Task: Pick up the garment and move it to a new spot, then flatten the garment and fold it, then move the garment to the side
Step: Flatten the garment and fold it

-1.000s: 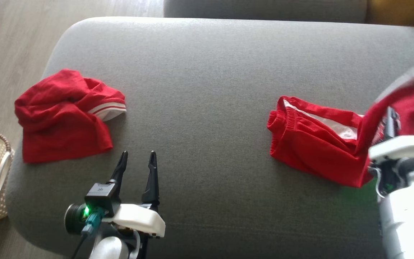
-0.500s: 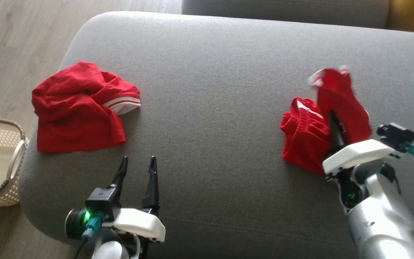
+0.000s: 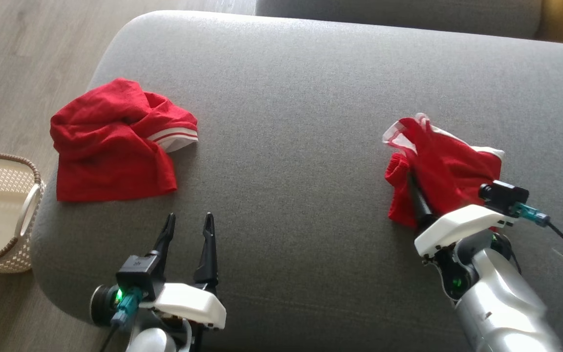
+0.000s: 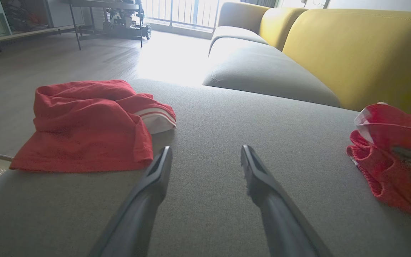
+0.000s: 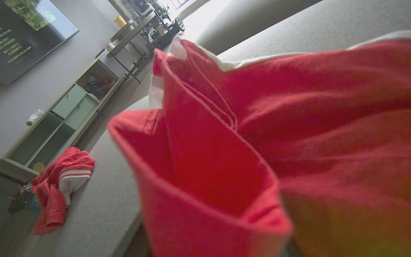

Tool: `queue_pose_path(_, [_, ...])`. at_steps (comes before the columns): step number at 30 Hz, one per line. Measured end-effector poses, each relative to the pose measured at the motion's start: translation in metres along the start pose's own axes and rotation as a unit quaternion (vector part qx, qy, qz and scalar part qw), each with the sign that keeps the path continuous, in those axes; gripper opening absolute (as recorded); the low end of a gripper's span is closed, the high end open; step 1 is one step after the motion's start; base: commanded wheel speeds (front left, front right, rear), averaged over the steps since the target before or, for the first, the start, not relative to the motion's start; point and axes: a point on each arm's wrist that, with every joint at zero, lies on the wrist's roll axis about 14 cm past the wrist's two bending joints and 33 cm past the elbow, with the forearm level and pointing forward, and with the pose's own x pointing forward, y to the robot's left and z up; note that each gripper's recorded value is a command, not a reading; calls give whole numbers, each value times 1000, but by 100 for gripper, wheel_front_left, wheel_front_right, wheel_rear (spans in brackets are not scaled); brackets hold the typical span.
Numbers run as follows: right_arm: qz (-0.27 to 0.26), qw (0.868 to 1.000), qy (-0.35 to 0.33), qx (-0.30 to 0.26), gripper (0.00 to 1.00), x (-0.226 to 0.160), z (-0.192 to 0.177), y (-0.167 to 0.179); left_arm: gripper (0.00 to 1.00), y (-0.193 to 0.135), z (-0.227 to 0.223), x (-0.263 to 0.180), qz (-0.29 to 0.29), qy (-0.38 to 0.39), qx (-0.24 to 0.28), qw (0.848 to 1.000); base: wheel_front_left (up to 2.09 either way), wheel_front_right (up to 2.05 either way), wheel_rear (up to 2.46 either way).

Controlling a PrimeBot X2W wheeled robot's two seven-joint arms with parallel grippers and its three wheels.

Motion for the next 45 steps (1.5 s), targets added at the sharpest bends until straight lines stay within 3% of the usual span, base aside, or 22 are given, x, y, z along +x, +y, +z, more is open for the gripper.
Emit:
queue_pose_path(11, [64, 998, 12, 0, 100, -6, -11, 38, 100, -4, -2, 2, -5, 2, 0, 1000, 0, 0, 0])
queue_pose_path(18, [56, 995, 83, -2, 100, -17, -55, 30, 100, -10, -8, 4, -13, 13, -2, 1000, 0, 0, 0])
queue_pose_path(26, [52, 996, 71, 7, 100, -15, -49, 28, 100, -12, -8, 5, -17, 14, -1, 1000, 0, 0, 0])
queue_pose_path(30, [50, 998, 40, 8, 100, -14, -29, 27, 100, -17, -5, 7, -24, 9, -2, 1000, 0, 0, 0])
queue_pose_path(38, [40, 994, -102, 16, 100, -21, 69, 13, 100, -31, 7, 14, -48, -11, -5, 999, 0, 0, 0])
queue_pose_path(45, [-14, 979, -164, -121, 100, -65, 116, -43, 100, -41, 19, 22, -64, -31, -5, 997, 0, 0, 0])
